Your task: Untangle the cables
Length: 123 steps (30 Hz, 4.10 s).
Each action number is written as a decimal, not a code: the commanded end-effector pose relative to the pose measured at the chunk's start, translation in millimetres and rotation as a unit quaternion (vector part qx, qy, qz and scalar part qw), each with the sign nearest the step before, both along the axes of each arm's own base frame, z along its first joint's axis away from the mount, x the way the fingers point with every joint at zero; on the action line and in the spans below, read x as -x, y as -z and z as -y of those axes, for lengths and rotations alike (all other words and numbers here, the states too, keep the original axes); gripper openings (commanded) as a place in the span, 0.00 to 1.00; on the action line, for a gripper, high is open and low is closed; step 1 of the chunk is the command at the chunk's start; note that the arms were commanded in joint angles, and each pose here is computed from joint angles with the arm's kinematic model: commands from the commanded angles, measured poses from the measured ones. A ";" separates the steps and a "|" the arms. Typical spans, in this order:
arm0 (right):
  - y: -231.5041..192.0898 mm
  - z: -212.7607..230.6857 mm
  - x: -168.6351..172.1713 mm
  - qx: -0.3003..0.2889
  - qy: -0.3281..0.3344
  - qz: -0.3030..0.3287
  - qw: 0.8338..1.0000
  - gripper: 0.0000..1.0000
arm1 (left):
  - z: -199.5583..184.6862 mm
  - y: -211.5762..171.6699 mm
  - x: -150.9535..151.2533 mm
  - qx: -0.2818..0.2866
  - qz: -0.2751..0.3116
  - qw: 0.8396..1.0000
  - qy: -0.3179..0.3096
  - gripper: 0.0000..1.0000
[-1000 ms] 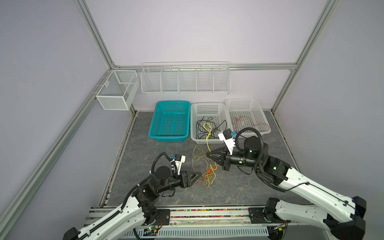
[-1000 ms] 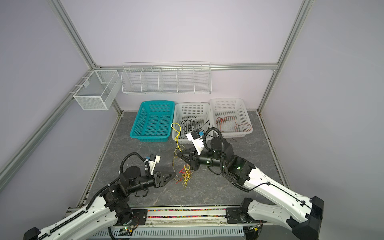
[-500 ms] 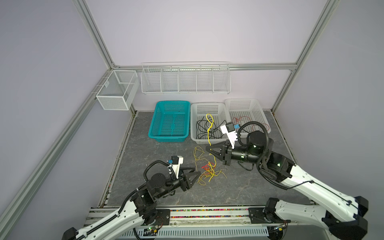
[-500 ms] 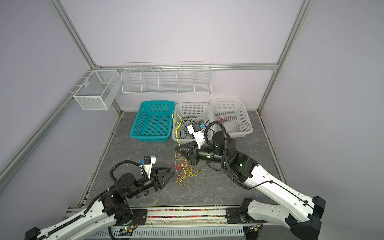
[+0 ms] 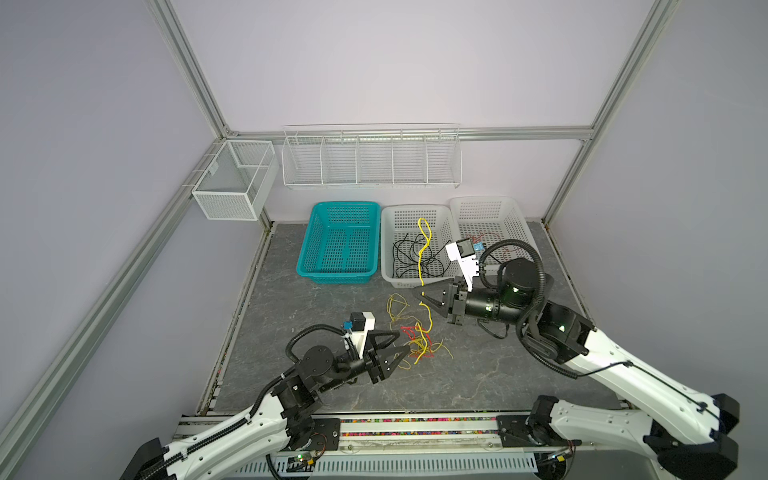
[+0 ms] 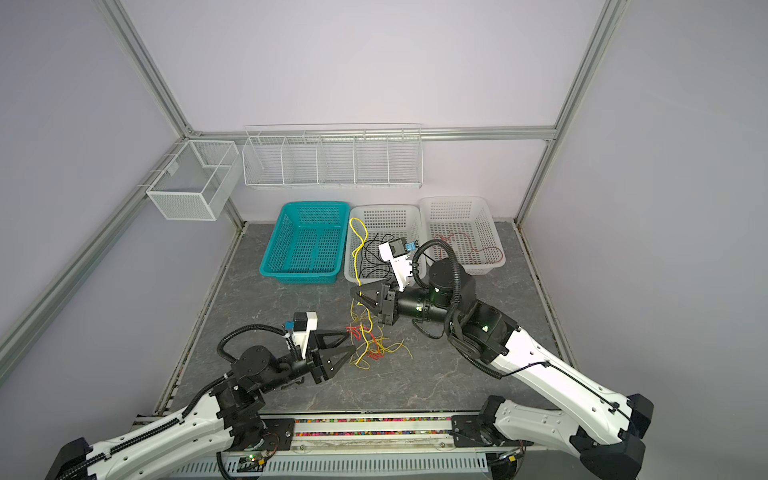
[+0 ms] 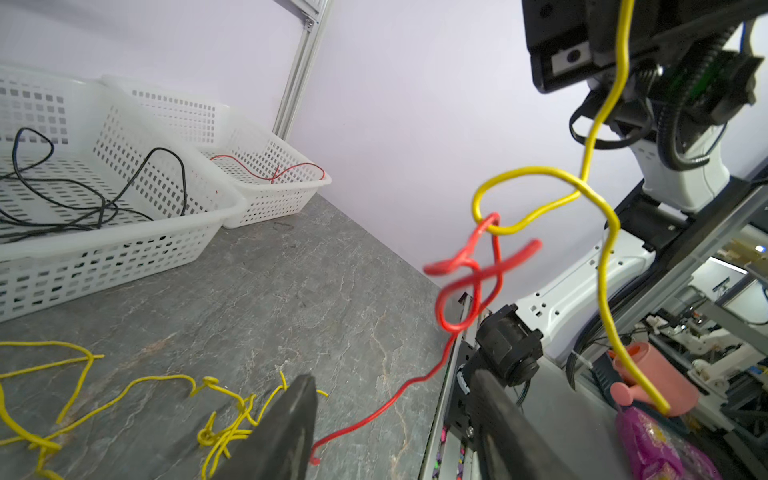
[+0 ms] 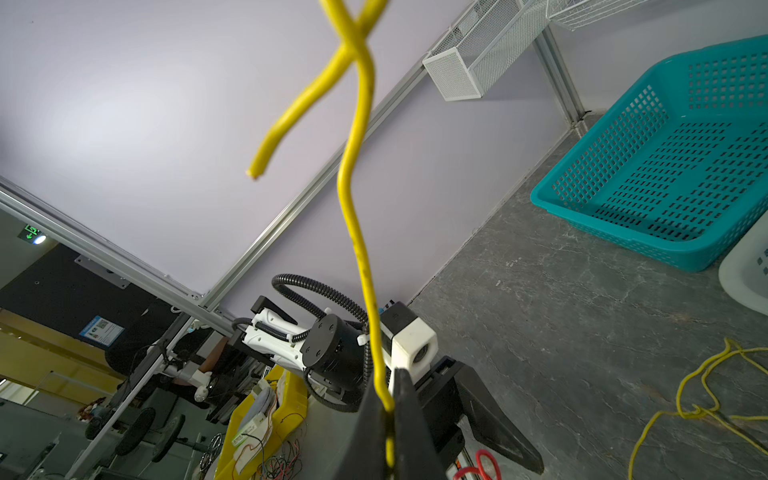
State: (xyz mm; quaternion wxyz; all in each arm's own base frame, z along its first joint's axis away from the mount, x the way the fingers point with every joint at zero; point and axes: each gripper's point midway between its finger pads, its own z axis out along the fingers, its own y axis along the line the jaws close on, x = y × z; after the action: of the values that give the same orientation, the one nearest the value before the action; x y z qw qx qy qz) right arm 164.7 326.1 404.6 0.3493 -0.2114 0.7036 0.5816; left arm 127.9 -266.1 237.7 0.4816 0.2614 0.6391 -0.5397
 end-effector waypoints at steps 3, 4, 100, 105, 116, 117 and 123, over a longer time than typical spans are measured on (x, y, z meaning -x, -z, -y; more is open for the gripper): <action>-31.1 5.4 -4.2 -0.041 0.017 0.007 0.999 0.06 | 4.7 -10.6 11.4 -0.016 0.073 0.997 0.031 0.61; -33.4 6.6 -5.0 -0.043 0.021 0.007 0.999 0.06 | 5.3 -11.2 12.6 -0.017 0.079 0.996 0.035 0.61; 7.5 183.7 -51.6 0.055 0.413 0.056 0.908 0.06 | -41.6 29.3 -32.8 -0.120 -0.072 0.978 -0.152 0.00; 9.4 150.9 -38.3 0.059 0.320 0.076 0.943 0.06 | -50.5 57.1 -47.8 -0.206 -0.121 0.950 -0.202 0.00; 61.2 79.8 -39.9 0.115 0.186 0.034 0.975 0.06 | -25.0 63.0 -51.7 -0.263 -0.153 0.938 -0.166 0.00; 66.1 78.6 -40.5 0.120 0.185 0.034 0.975 0.06 | -25.1 61.0 -51.6 -0.259 -0.151 0.940 -0.165 0.00; 98.7 56.5 -34.8 0.138 0.144 0.010 0.980 0.06 | -35.6 62.8 -60.3 -0.239 -0.178 0.937 -0.183 0.00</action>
State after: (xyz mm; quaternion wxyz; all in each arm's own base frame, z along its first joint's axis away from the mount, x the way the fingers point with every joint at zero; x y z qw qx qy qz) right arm 207.3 252.0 318.0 0.4270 -0.1356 0.8003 0.3985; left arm 181.1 -238.5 170.7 0.3742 0.1778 0.8561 -0.3088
